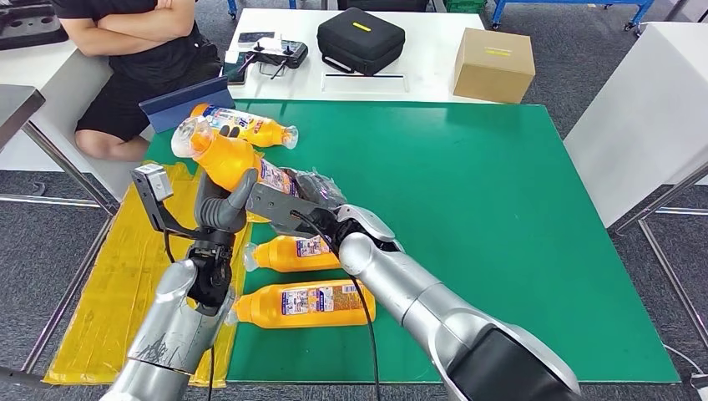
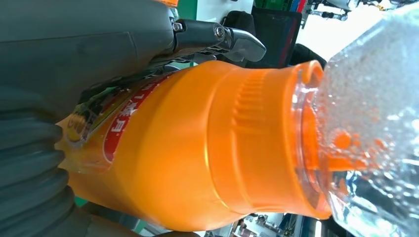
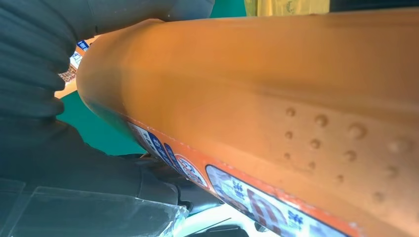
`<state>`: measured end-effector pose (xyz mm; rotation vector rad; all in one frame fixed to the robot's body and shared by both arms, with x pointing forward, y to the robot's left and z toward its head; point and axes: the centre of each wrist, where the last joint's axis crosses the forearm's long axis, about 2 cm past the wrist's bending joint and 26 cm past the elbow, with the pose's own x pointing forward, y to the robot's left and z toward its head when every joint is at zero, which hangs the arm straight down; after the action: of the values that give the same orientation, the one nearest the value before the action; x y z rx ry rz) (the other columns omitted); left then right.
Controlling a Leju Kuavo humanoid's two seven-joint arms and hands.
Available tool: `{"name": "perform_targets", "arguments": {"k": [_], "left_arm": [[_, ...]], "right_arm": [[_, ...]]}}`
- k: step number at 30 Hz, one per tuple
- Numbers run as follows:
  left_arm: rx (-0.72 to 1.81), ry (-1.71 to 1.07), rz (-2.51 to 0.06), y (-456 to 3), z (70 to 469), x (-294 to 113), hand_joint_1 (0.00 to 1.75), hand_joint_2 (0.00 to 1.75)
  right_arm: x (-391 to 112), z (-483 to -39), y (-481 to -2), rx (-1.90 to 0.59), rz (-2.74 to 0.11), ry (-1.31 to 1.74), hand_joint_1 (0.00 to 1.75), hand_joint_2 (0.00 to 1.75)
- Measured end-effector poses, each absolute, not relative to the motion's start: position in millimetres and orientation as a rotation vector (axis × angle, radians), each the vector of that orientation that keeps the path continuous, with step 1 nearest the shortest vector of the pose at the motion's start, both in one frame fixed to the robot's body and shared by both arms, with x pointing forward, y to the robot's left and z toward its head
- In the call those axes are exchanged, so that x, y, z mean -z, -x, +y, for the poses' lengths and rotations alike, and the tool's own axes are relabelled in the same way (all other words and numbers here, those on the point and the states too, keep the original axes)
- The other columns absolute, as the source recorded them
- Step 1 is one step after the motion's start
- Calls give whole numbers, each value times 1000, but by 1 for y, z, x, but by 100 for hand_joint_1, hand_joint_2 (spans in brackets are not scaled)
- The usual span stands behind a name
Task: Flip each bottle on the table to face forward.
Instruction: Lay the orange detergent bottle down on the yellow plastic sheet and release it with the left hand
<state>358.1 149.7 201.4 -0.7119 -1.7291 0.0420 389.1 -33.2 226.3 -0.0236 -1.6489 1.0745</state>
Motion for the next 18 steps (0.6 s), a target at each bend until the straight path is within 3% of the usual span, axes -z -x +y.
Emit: {"name": "perform_targets", "arguments": {"k": [10,14,18], "left_arm": [[-24,722,-1727,-358,154,-201,1,175],[-17,748,-1720,-358,156,-200,168,175],[-12,778,-1713,-357,157,-199,175,175]], "right_arm": [[-227,-31,-388,-1101,-1646,27,175,175],[-228,-30,-388,-1115,-1643,23,175,175],[-229,-29,-388,-1137,-1640,26,175,175]]}}
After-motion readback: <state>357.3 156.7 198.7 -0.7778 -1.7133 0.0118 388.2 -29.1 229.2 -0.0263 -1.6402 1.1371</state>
